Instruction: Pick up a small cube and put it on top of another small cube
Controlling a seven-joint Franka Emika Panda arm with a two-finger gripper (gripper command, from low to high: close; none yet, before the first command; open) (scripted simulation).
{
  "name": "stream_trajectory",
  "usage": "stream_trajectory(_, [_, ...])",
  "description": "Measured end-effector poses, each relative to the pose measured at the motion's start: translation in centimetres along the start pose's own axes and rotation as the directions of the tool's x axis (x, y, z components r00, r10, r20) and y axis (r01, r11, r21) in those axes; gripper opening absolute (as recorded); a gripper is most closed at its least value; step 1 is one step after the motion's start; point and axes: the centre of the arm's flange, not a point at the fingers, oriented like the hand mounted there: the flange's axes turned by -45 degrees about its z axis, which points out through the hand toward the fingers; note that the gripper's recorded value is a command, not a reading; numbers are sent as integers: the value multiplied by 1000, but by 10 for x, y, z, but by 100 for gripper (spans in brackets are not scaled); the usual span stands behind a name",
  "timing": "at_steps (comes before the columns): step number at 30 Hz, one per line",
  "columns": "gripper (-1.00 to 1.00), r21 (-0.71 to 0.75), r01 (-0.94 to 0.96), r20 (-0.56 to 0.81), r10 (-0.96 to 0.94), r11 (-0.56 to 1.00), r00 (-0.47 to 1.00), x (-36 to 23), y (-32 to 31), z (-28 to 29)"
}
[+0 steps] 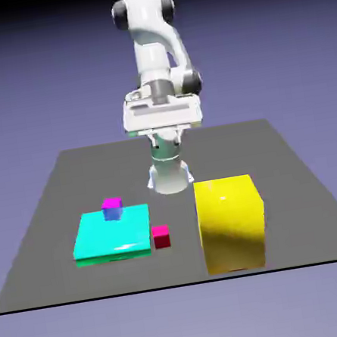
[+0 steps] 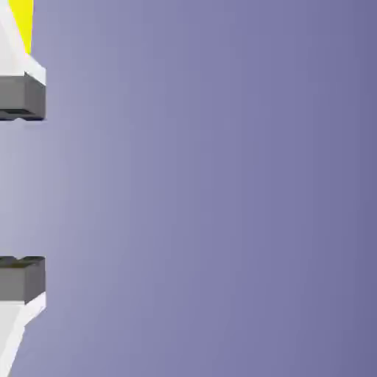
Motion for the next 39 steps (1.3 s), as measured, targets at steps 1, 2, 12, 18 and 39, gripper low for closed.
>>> stream_trajectory(1, [0,36,50,35,-51,998,998,-3,-24,10])
stream_trajectory(2, [0,71,95,77,-100,993,992,-9,-49,22])
stream_trajectory(12, [0,448,411,377,-585,794,718,-150,-272,76])
stream_trajectory(18, [0,396,329,627,-514,857,585,-228,-263,117])
stream_trajectory(39, [-100,337,283,662,-439,898,607,-221,-239,120])
